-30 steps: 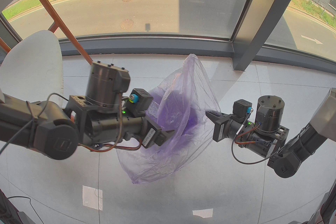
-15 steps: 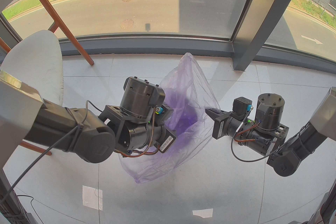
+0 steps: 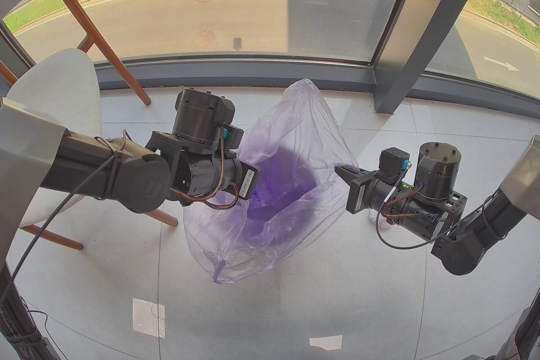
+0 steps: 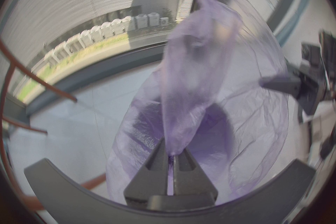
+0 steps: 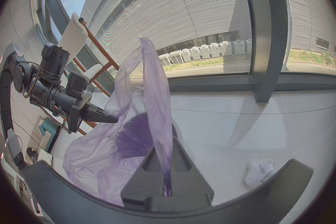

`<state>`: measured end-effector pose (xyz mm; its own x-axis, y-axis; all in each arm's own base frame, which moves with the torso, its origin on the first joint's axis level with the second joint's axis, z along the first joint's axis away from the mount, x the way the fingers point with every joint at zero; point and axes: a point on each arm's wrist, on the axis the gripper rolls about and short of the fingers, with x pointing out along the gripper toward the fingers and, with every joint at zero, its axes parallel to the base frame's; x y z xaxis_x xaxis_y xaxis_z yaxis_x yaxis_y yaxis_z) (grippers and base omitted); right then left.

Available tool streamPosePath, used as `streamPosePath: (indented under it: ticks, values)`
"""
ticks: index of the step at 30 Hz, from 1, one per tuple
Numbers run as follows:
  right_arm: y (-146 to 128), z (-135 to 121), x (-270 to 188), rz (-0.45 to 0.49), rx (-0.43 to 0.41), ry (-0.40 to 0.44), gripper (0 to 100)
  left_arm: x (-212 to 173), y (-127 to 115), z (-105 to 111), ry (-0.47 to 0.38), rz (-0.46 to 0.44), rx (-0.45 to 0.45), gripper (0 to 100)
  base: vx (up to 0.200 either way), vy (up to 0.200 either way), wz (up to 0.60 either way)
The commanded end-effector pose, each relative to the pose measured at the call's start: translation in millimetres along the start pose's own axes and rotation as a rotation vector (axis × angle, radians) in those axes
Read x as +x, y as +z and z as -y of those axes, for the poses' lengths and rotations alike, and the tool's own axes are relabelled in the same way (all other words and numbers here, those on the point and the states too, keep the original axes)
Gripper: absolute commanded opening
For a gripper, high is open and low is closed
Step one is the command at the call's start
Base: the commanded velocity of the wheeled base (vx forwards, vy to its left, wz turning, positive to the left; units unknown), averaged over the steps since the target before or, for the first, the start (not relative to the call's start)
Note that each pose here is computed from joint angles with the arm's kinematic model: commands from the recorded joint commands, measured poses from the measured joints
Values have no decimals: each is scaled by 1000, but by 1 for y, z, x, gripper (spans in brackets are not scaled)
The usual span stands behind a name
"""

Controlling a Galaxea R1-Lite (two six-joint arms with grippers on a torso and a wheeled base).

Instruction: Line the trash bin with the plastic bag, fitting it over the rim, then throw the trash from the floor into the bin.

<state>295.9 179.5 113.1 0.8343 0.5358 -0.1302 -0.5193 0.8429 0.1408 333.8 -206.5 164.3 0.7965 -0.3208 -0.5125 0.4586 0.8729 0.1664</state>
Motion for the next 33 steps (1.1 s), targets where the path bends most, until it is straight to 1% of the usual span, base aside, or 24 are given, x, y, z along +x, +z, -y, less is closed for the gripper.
streamPosePath:
  ticks: [1,3,5,7,8,9,11,13,15,16,17,18,19,20,21,22,25,26,27,30,33]
  values:
    - [2,16,-1,-5,8,-17,0,-11,18,1,-19,-55,-243,0,0,0,0]
    - [3,22,-3,-8,14,-24,0,-21,24,0,-52,-79,-294,0,0,0,0]
    - [-1,29,-6,-27,37,-20,0,-30,32,-2,-91,-72,-348,0,0,0,0]
    - [-2,33,-8,-38,57,-2,0,-32,36,-2,-109,-62,-393,0,0,0,0]
    - [-2,33,-8,-38,57,-2,0,-32,36,-2,-109,-62,-393,0,0,0,0]
    - [-3,39,-10,-52,77,11,0,-35,40,-5,-113,-55,-449,0,0,0,0]
    - [-5,44,-13,-68,86,17,0,-43,40,-8,-105,-87,-472,0,0,0,0]
    - [-9,50,-17,-85,97,27,0,-49,36,-16,-97,-133,-492,0,0,0,0]
    - [-13,55,-21,-103,103,29,0,-49,32,-22,-120,-161,-553,0,0,0,0]
    - [-15,56,-24,-110,106,29,0,-50,32,-21,-136,-167,-603,0,0,0,0]
    - [-16,57,-25,-113,108,30,0,-50,33,-20,-141,-169,-629,0,0,0,0]
    - [-16,57,-25,-113,108,30,0,-50,33,-20,-141,-169,-629,0,0,0,0]
    - [-14,63,-30,-112,114,33,0,-54,39,-5,-193,-179,-763,0,0,0,0]
    - [-13,64,-31,-109,113,33,0,-55,39,-2,-201,-181,-773,0,0,0,0]
    - [-10,69,-34,-107,118,29,0,-57,41,16,-244,-203,-812,0,0,0,0]
    - [-9,71,-35,-104,119,33,0,-58,41,24,-260,-215,-823,0,0,0,0]
    - [-9,74,-36,-103,122,32,0,-59,38,44,-299,-250,-806,0,0,0,0]
    - [-9,74,-36,-103,122,32,0,-59,38,44,-299,-250,-806,0,0,0,0]
    - [-8,76,-37,-101,120,27,0,-56,36,51,-316,-269,-800,0,0,0,0]
    - [-5,77,-39,-89,120,21,0,-42,30,60,-331,-307,-790,0,0,0,0]
    - [-2,77,-44,-84,118,19,0,-25,29,65,-341,-284,-801,0,0,0,0]
